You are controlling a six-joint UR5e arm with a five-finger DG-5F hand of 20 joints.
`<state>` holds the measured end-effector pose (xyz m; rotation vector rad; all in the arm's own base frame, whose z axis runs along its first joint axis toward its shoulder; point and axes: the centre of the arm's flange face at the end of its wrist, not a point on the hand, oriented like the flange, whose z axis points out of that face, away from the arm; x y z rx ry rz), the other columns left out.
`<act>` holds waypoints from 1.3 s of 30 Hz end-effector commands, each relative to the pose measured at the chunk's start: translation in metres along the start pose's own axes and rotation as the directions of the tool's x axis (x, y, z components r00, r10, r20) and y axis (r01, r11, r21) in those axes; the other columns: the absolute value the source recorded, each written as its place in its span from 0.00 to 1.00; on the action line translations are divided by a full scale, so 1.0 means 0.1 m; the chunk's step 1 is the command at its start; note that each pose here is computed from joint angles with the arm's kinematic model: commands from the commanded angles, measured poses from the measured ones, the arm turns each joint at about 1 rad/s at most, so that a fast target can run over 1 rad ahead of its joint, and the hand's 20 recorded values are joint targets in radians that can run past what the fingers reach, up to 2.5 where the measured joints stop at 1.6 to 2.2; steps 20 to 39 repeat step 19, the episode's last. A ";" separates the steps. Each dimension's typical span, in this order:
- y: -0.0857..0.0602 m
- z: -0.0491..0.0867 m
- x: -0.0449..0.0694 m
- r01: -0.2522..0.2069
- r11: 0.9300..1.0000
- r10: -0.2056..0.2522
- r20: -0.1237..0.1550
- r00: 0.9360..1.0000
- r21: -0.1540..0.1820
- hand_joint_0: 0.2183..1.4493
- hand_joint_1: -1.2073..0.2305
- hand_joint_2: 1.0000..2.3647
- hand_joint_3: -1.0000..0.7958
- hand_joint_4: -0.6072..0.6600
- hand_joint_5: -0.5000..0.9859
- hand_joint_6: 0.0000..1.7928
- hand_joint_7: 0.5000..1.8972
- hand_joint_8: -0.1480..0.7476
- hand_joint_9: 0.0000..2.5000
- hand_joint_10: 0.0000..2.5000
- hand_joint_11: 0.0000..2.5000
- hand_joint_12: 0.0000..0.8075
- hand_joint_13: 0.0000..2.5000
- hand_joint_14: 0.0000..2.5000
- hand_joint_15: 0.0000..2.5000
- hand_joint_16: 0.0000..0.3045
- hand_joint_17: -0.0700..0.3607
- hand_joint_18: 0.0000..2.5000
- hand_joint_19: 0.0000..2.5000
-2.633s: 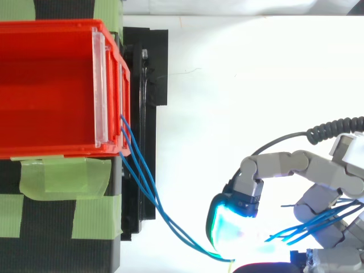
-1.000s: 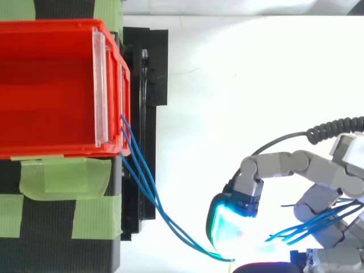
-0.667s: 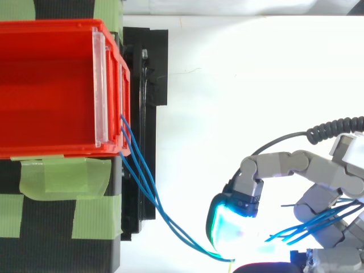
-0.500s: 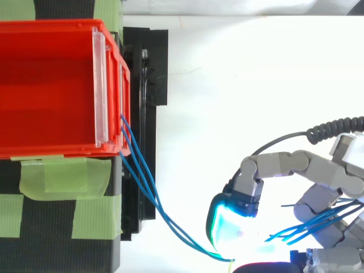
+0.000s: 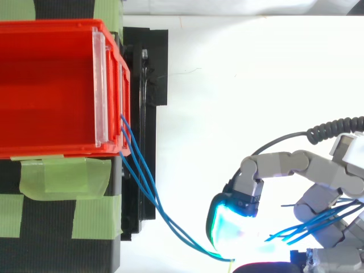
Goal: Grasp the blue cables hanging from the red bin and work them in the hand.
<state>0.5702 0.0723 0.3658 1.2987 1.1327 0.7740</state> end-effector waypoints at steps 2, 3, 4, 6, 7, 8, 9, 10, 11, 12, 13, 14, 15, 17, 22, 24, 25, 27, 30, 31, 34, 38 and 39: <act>0.00 0.00 0.00 0.001 1.000 -0.001 -0.001 1.000 0.001 0.64 0.43 0.00 0.64 0.78 0.46 0.45 0.50 0.67 0.72 1.00 1.00 0.66 0.76 1.00 0.56 0.67 0.52 1.00 0.30; 0.00 0.00 0.00 -0.001 1.000 0.001 -0.001 1.000 0.000 0.64 0.43 0.00 0.64 0.78 0.46 0.45 0.49 0.67 0.72 1.00 1.00 0.66 0.76 1.00 0.56 0.67 0.52 1.00 0.30; 0.00 0.00 0.00 0.000 1.000 0.000 -0.001 1.000 0.001 0.64 0.43 0.00 0.64 0.78 0.46 0.45 0.50 0.67 0.72 1.00 1.00 0.66 0.76 1.00 0.56 0.67 0.52 1.00 0.30; 0.00 0.00 0.00 0.000 1.000 0.000 -0.001 1.000 0.000 0.64 0.43 0.00 0.64 0.78 0.46 0.45 0.50 0.67 0.72 1.00 1.00 0.66 0.76 1.00 0.56 0.67 0.52 1.00 0.30; 0.00 0.00 0.00 0.000 1.000 0.000 -0.001 1.000 0.001 0.64 0.43 0.00 0.64 0.78 0.46 0.45 0.50 0.67 0.72 1.00 1.00 0.66 0.76 1.00 0.56 0.67 0.52 1.00 0.30; 0.00 0.00 0.00 0.001 1.000 -0.001 -0.001 1.000 0.001 0.64 0.43 0.00 0.64 0.78 0.46 0.45 0.49 0.67 0.72 1.00 1.00 0.66 0.76 1.00 0.56 0.67 0.52 1.00 0.30; 0.00 0.00 0.00 0.001 1.000 -0.001 -0.001 1.000 0.001 0.64 0.43 0.00 0.64 0.78 0.46 0.45 0.50 0.67 0.72 1.00 1.00 0.66 0.76 1.00 0.56 0.67 0.52 1.00 0.30; 0.00 0.00 0.00 0.001 1.000 -0.001 -0.001 1.000 0.001 0.64 0.43 0.00 0.64 0.78 0.46 0.45 0.50 0.67 0.72 1.00 1.00 0.66 0.76 1.00 0.56 0.67 0.52 1.00 0.30; 0.00 0.00 0.00 0.000 1.000 0.000 -0.001 1.000 0.001 0.64 0.43 0.00 0.64 0.78 0.46 0.45 0.50 0.67 0.72 1.00 1.00 0.66 0.76 1.00 0.56 0.67 0.52 1.00 0.30; 0.00 0.00 0.00 0.001 1.000 -0.001 -0.001 1.000 0.001 0.64 0.43 0.00 0.64 0.78 0.46 0.45 0.50 0.67 0.72 1.00 1.00 0.66 0.76 1.00 0.56 0.67 0.52 1.00 0.30; 0.01 0.00 0.00 -0.001 1.000 0.001 0.000 1.000 -0.002 0.64 0.43 0.00 0.64 0.78 0.46 0.45 0.50 0.67 0.72 1.00 1.00 0.66 0.76 1.00 0.56 0.67 0.52 1.00 0.30; 0.00 0.00 0.00 0.000 1.000 0.000 -0.001 1.000 0.000 0.64 0.43 0.00 0.64 0.78 0.46 0.45 0.50 0.67 0.72 1.00 1.00 0.66 0.76 1.00 0.56 0.67 0.52 1.00 0.30; 0.00 0.00 0.00 0.000 1.000 0.000 -0.001 1.000 0.001 0.64 0.43 0.00 0.64 0.78 0.46 0.45 0.50 0.67 0.72 1.00 1.00 0.66 0.76 1.00 0.56 0.67 0.52 1.00 0.30; 0.00 0.00 0.00 0.001 1.000 -0.001 -0.001 1.000 0.001 0.64 0.43 0.00 0.64 0.78 0.46 0.45 0.50 0.67 0.72 1.00 1.00 0.66 0.76 1.00 0.56 0.67 0.52 1.00 0.30; 0.00 0.00 0.00 0.000 1.000 0.000 -0.001 1.000 0.000 0.64 0.43 0.00 0.64 0.78 0.46 0.45 0.50 0.67 0.72 1.00 1.00 0.66 0.76 1.00 0.56 0.67 0.52 1.00 0.30; 0.00 0.00 0.00 0.000 1.000 0.000 -0.001 1.000 0.000 0.64 0.43 0.00 0.64 0.78 0.46 0.45 0.50 0.67 0.72 1.00 1.00 0.66 0.76 1.00 0.56 0.67 0.52 1.00 0.30; 0.00 0.00 0.00 0.000 1.000 0.000 -0.001 1.000 0.000 0.64 0.43 0.00 0.64 0.78 0.46 0.45 0.50 0.67 0.72 1.00 1.00 0.66 0.76 1.00 0.56 0.67 0.52 1.00 0.30; 0.00 0.00 0.00 0.000 1.000 0.000 -0.001 1.000 0.000 0.64 0.43 0.00 0.64 0.78 0.46 0.45 0.50 0.67 0.72 1.00 1.00 0.66 0.76 1.00 0.56 0.67 0.52 1.00 0.30; 0.00 0.00 0.00 0.000 1.000 0.000 -0.001 1.000 0.000 0.64 0.43 0.00 0.64 0.78 0.46 0.45 0.50 0.67 0.72 1.00 1.00 0.66 0.76 1.00 0.56 0.67 0.52 1.00 0.30; 0.00 0.00 0.00 0.000 1.000 0.000 -0.001 1.000 0.000 0.64 0.43 0.00 0.64 0.78 0.46 0.45 0.50 0.67 0.72 1.00 1.00 0.66 0.76 1.00 0.56 0.67 0.52 1.00 0.30; 0.00 0.00 0.00 0.000 1.000 0.000 -0.001 1.000 0.000 0.64 0.43 0.00 0.64 0.78 0.46 0.45 0.50 0.67 0.72 1.00 1.00 0.66 0.76 1.00 0.56 0.67 0.52 1.00 0.30; 0.00 0.00 0.00 0.000 1.000 0.000 -0.001 1.000 0.000 0.64 0.43 0.00 0.64 0.78 0.46 0.45 0.50 0.67 0.72 1.00 1.00 0.66 0.76 1.00 0.56 0.67 0.52 1.00 0.30; 0.00 0.00 0.00 0.000 1.000 0.000 -0.001 1.000 0.000 0.64 0.43 0.00 0.64 0.78 0.46 0.45 0.50 0.67 0.72 1.00 1.00 0.66 0.76 1.00 0.56 0.67 0.52 1.00 0.30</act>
